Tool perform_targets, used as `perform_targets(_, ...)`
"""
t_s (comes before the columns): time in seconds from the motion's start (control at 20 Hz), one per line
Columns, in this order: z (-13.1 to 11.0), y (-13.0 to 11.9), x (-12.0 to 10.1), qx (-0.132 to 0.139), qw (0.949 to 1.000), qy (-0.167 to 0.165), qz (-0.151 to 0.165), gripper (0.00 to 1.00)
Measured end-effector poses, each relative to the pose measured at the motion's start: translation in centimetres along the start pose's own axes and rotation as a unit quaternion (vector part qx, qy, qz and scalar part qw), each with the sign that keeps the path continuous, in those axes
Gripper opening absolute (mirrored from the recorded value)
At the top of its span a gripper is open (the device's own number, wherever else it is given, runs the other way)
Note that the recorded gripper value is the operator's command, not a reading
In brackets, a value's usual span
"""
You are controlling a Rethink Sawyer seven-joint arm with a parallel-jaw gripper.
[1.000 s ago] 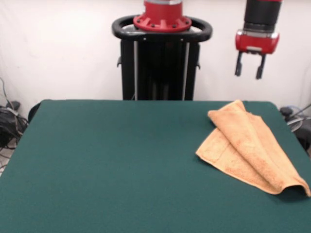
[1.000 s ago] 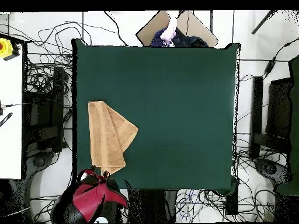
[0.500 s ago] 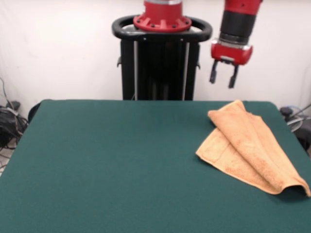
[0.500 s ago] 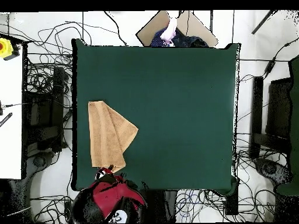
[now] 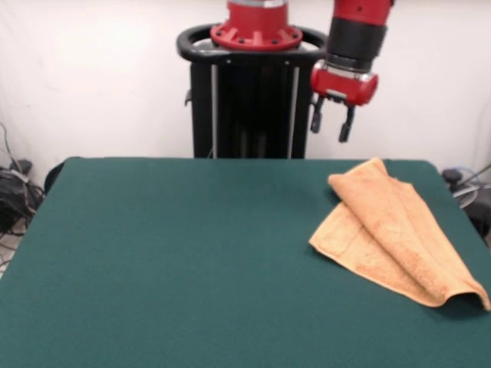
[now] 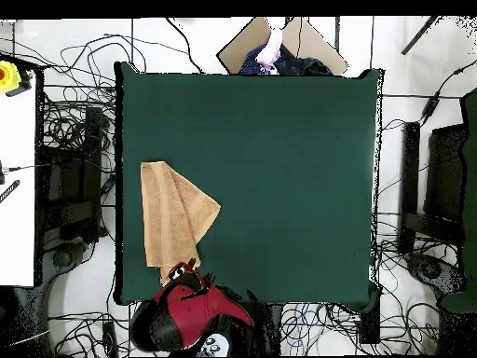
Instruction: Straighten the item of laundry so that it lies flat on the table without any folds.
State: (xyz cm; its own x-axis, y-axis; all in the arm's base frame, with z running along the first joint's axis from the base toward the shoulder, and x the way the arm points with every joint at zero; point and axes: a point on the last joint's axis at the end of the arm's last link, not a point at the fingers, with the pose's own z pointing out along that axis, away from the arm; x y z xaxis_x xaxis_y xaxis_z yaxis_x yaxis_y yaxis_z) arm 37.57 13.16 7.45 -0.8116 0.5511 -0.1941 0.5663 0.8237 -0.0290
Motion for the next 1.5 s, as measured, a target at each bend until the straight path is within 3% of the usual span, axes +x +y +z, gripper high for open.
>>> perform_targets(0.8, 4.5, 0.3, -4.9, 0.005, 0.9994, -0.009, 0.032, 1.00)
perform_targets(1.1, 6.6, 0.5, -5.4, -0.003, 0.9994, -0.013, 0.032, 1.00)
perform_targets(1.5, 8.3, 1.5, -4.4, -0.005, 0.9993, -0.009, 0.035, 1.00)
